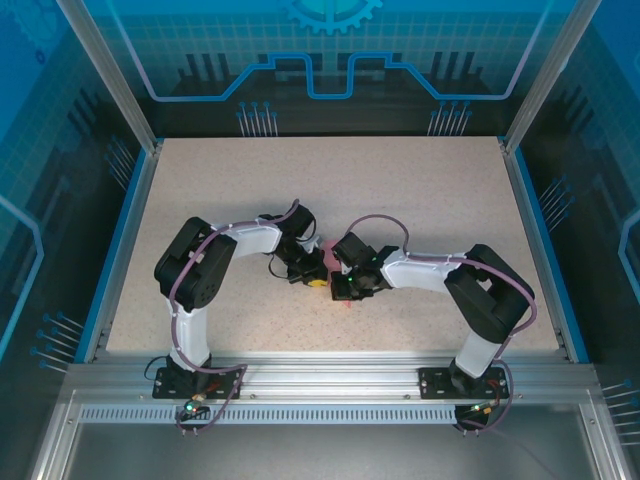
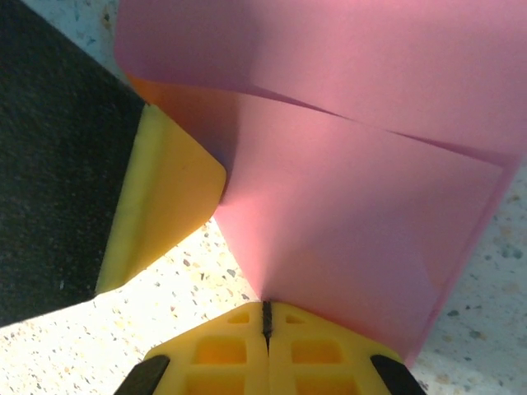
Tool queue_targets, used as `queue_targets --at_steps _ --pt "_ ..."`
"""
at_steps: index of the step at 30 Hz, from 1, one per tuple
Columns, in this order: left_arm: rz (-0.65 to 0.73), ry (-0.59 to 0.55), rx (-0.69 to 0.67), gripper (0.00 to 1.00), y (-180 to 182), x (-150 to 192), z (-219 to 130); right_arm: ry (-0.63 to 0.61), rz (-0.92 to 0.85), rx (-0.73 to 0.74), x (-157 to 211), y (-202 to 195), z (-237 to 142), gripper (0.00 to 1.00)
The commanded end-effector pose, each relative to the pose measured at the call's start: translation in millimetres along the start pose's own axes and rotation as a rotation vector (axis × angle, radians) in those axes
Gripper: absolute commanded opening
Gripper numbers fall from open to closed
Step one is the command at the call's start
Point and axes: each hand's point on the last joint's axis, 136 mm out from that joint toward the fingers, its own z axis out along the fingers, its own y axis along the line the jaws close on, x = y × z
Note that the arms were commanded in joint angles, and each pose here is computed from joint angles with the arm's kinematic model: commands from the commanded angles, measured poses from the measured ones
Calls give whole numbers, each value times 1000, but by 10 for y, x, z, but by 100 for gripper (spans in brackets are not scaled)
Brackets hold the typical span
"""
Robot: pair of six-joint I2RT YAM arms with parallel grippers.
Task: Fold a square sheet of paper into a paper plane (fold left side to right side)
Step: Third fold the triangle at the center of the table.
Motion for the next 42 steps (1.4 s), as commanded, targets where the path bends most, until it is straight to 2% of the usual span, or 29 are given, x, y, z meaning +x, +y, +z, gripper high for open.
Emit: queue_targets --at_steps 1,17,31,38,42 --pt "-84 37 -198 5 534 123 206 68 37 93 153 -227 18 0" --pt "-84 33 -223 5 571 73 219 152 95 183 542 -543 -106 0" --pt "-82 33 -230 5 569 67 212 219 114 196 835 -697 -155 0" --pt "-81 28 -222 5 543 57 202 227 92 174 821 -647 -203 0" --pt "-83 27 -209 5 518 59 206 137 33 95 550 -412 -356 0"
